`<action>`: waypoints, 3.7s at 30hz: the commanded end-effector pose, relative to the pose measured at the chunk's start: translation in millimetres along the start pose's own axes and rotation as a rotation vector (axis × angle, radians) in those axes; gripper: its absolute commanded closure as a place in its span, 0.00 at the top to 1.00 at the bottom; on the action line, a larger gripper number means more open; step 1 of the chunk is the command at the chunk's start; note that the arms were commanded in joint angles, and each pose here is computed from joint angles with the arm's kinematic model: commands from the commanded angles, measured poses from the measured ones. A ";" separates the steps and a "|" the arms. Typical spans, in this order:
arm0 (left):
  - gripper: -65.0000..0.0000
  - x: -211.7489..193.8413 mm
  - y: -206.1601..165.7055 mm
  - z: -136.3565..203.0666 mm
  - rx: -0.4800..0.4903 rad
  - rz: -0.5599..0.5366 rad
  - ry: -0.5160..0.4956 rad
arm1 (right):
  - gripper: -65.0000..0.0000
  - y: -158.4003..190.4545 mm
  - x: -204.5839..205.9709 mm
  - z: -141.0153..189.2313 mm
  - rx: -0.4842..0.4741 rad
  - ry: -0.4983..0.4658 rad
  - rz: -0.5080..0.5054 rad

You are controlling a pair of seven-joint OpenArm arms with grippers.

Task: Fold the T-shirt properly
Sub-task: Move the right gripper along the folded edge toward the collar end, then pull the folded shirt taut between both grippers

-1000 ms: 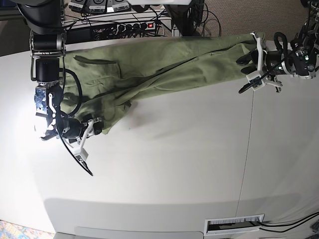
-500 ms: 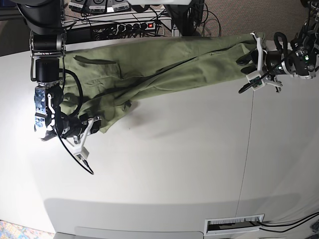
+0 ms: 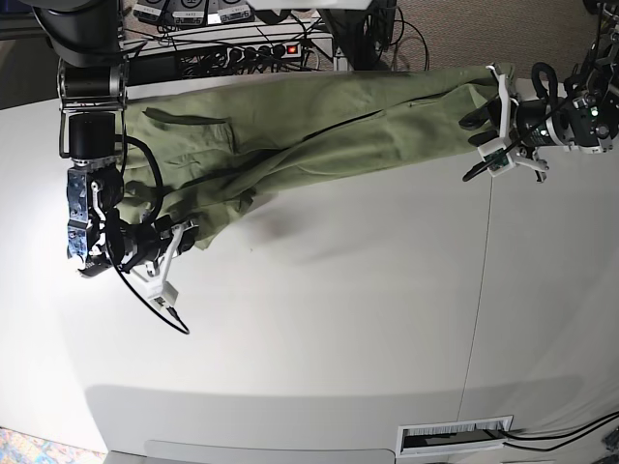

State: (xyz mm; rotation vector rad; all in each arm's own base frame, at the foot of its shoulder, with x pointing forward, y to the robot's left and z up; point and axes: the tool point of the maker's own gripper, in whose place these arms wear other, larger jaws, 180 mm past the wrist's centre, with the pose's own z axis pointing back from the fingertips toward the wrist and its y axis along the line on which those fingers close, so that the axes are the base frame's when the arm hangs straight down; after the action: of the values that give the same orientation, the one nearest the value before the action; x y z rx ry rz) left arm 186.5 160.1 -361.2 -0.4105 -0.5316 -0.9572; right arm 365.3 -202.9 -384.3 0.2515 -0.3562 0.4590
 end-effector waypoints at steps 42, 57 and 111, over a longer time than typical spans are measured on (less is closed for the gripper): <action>0.28 11.2 5.3 -10.4 0.048 0.044 -0.066 | 0.00 29.7 -83.5 96.5 -0.122 -0.193 0.093; 0.28 10.0 6.2 -10.8 0.052 0.050 -0.063 | 0.00 70.0 -121.2 90.5 0.007 -0.103 0.115; 0.00 -14.0 27.3 -15.7 0.117 0.068 -0.053 | 0.00 2.3 -156.2 66.4 -0.226 -0.089 0.047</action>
State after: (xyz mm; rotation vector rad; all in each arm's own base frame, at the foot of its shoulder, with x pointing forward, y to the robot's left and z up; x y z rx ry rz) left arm 200.2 174.1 -394.2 -0.3445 -0.5822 -0.8416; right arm 211.0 -274.5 -390.4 0.0740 -0.4902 0.4413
